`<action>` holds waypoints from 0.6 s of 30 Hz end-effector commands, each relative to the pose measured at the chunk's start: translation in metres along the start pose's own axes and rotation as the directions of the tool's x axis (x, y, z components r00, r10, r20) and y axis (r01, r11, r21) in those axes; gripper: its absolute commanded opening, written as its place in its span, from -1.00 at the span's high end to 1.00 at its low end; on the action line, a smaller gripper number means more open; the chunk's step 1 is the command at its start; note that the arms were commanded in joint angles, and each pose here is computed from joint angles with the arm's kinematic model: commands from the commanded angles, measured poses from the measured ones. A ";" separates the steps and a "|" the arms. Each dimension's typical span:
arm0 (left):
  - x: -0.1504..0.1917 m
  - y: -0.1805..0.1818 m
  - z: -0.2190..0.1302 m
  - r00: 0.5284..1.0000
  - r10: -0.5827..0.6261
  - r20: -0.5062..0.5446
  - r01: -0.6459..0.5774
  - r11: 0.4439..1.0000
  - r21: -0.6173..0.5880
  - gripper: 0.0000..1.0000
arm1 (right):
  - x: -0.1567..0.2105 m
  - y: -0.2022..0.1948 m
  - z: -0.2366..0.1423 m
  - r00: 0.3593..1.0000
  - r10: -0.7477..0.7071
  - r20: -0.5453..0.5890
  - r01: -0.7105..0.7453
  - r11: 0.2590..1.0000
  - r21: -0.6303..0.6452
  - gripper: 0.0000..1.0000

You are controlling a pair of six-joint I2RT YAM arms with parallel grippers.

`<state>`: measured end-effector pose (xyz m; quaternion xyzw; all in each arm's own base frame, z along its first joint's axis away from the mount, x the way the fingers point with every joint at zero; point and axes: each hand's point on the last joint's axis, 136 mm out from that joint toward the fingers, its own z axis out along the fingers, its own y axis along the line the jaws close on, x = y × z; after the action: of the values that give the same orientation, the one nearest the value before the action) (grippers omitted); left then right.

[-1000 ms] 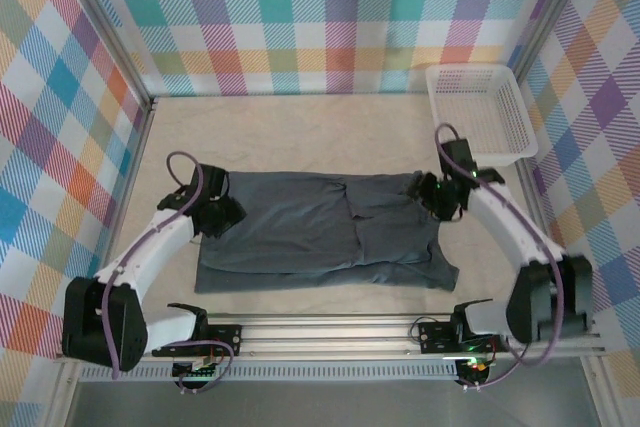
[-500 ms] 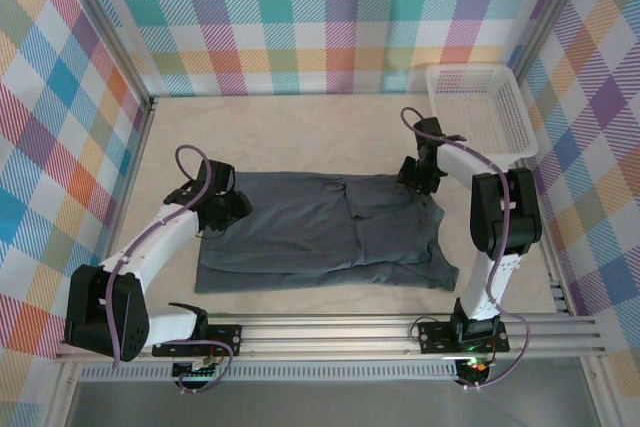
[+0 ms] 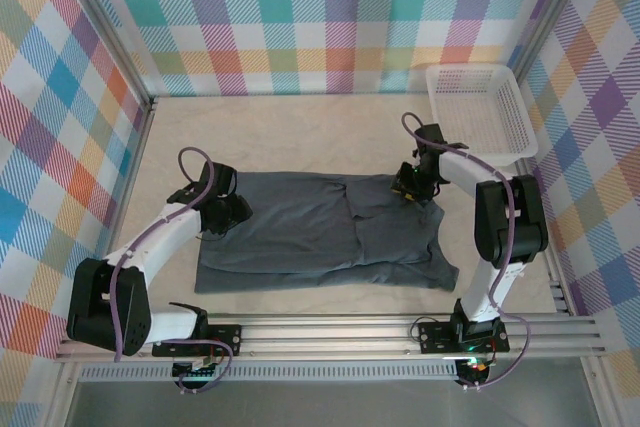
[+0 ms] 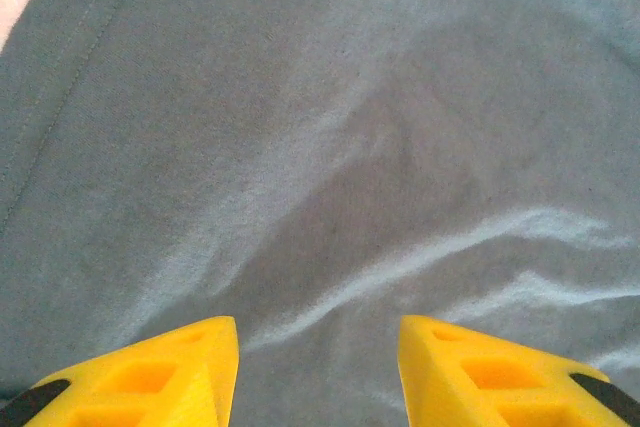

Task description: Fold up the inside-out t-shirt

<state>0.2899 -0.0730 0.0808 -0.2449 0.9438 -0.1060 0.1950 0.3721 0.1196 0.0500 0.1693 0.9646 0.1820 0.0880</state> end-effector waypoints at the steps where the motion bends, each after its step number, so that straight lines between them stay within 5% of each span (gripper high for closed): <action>1: 0.007 0.006 0.001 1.000 0.024 -0.007 -0.025 0.999 -0.030 0.08 | -0.008 0.033 -0.024 0.999 0.049 0.014 -0.047 0.993 -0.108 0.86; 3: 0.007 0.007 0.003 1.000 0.022 -0.011 -0.023 0.999 -0.036 0.08 | -0.018 0.058 -0.033 0.993 0.114 0.005 -0.110 0.972 -0.210 1.00; 9: 0.003 -0.002 0.006 1.000 0.025 -0.018 -0.025 0.999 -0.021 0.08 | -0.095 0.094 -0.027 0.934 0.355 0.041 -0.332 0.904 -0.268 1.00; 14: -0.003 -0.009 0.003 0.999 0.041 -0.004 -0.041 0.999 -0.001 0.08 | -0.168 0.089 -0.025 0.902 0.426 0.075 -0.394 0.881 -0.264 0.04; 18: -0.001 -0.008 0.000 0.999 0.054 -0.004 -0.054 0.999 0.000 0.07 | -0.169 0.090 -0.051 0.950 0.296 0.101 -0.266 0.935 -0.233 -0.18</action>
<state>0.2906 -0.0726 0.0730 -0.2395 0.9487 -0.0947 0.1833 0.5660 0.1319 0.1301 0.3282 0.8780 0.3092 0.1604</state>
